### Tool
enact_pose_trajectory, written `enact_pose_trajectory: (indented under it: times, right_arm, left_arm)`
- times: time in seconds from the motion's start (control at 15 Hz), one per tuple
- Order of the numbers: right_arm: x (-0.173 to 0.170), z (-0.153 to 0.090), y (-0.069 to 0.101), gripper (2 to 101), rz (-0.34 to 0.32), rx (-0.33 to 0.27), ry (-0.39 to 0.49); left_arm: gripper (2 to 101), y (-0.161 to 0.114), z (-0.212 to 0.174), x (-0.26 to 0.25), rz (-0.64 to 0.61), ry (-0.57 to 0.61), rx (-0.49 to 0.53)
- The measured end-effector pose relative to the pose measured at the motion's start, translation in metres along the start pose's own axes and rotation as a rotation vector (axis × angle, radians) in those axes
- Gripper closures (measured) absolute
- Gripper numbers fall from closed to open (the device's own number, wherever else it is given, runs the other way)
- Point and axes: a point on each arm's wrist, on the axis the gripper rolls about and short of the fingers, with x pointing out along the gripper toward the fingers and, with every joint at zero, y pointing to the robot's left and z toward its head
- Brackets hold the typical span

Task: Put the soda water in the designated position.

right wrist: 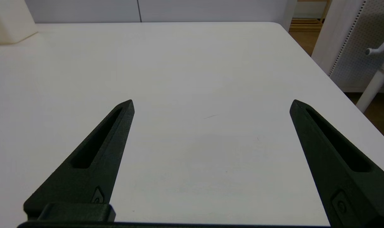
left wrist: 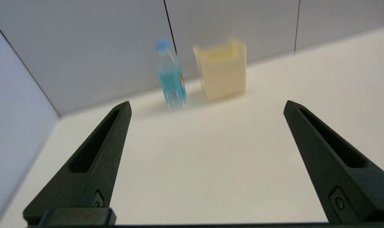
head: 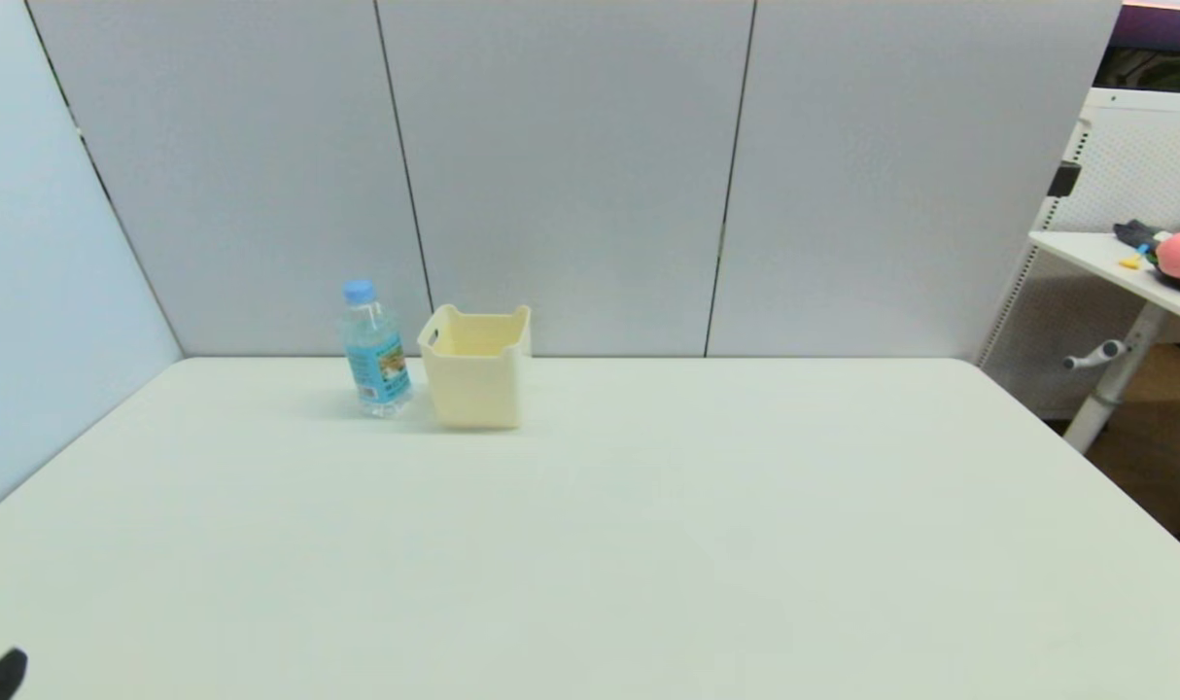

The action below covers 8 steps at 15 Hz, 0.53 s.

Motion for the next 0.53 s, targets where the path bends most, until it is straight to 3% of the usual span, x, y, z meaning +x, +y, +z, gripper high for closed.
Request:
enact_pose_trajectory:
  times: [0.2,0.4,0.53]
  right_arm:
    - [0.0,0.0,0.0,4.9,0.0,0.0,0.0]
    - [0.0,0.0,0.0,4.9,0.0,0.0,0.0]
    - [0.0,0.0,0.0,4.9,0.0,0.0,0.0]
  left_arm:
    - [5.7,-0.01,-0.039,-0.016,0.062,0.061,0.002]
    - [5.5,-0.014,-0.078,-0.021,0.232,0.1,0.021]
    - [5.4,-0.016,-0.089,-0.021,0.24,0.07,0.009]
